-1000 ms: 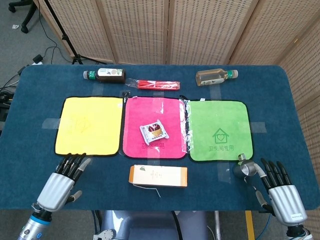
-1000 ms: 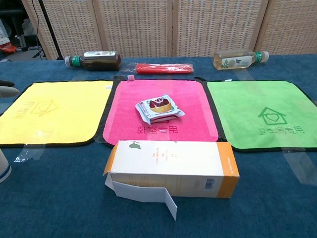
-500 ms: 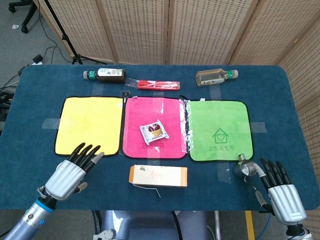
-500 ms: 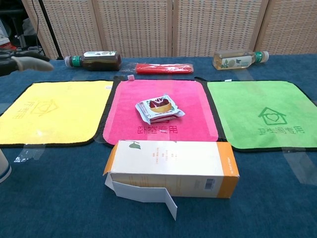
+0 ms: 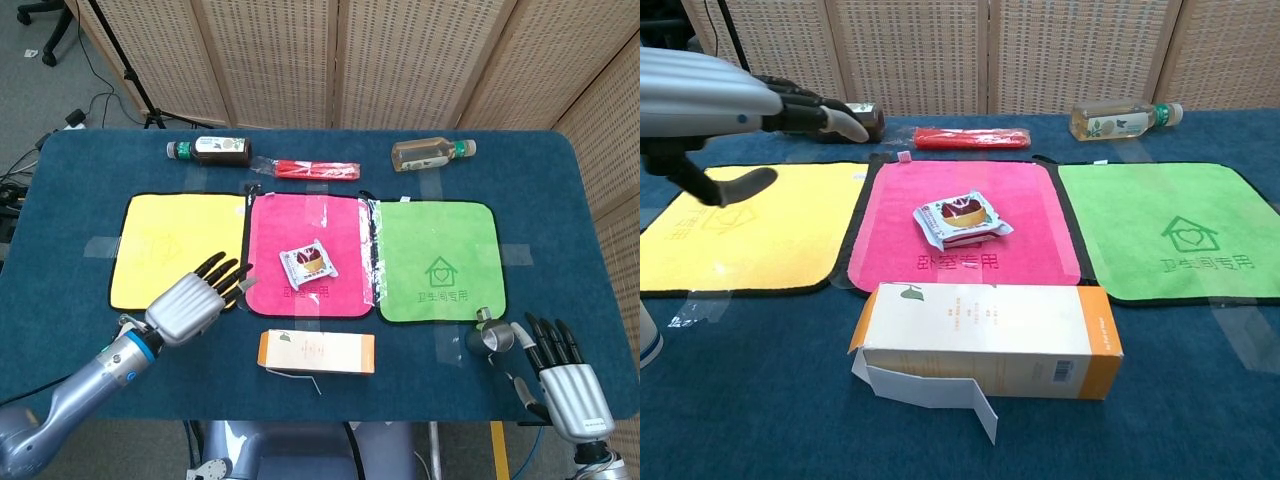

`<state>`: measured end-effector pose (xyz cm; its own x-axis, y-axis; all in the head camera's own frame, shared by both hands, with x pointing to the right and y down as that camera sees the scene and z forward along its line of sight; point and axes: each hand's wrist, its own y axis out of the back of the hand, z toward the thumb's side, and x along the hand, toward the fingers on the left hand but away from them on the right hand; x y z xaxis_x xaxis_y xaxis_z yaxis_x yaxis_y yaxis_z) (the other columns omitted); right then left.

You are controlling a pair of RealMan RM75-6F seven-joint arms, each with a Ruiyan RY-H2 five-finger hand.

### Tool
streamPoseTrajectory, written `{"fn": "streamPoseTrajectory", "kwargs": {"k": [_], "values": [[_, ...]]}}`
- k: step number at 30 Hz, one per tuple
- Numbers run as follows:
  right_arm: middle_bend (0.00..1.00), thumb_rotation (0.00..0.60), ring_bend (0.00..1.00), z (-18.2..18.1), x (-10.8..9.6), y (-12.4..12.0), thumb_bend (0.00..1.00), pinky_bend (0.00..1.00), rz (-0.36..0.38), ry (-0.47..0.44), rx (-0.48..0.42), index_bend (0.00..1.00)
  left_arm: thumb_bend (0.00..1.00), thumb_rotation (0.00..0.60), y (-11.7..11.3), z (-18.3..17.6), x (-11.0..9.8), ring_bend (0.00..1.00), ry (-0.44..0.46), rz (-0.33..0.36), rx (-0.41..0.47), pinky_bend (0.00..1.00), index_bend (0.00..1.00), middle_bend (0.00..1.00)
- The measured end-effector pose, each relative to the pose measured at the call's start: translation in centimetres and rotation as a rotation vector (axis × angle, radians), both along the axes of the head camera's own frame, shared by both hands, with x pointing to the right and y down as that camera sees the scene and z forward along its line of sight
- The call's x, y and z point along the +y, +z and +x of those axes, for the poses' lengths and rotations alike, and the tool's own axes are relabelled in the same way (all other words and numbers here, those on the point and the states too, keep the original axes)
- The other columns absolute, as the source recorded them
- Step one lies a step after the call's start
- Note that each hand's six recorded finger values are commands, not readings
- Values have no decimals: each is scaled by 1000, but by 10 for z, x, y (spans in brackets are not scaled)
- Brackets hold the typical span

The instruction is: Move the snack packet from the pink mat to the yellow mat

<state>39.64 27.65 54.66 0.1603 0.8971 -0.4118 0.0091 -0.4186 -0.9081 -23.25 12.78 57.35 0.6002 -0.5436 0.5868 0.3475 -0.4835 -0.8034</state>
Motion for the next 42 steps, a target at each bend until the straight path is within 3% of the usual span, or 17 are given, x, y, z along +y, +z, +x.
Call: {"fn": "streamPoseTrajectory", "kwargs": {"k": [9,15,21,28,42], "values": [[0,600,0,17,-7,12,440,0,-40,63,3,18,880,600,47,72,-41,0,111,48,-72,0,0,0],[0,600,0,23,-10,15,439,0,-46,86,6,18,895,600,74,110,-51,0,157,58,-109,0,0,0],[0,600,0,34,-13,22,440,0,-65,123,15,18,899,600,95,145,-51,0,211,66,-120,0,0,0],[0,600,0,43,-16,22,440,0,-62,152,14,18,899,600,117,177,-38,0,276,27,-132,0,0,0],[0,600,0,41,-16,19,440,0,-56,145,12,18,900,600,135,165,-32,0,270,-9,-183,0,0,0]]}}
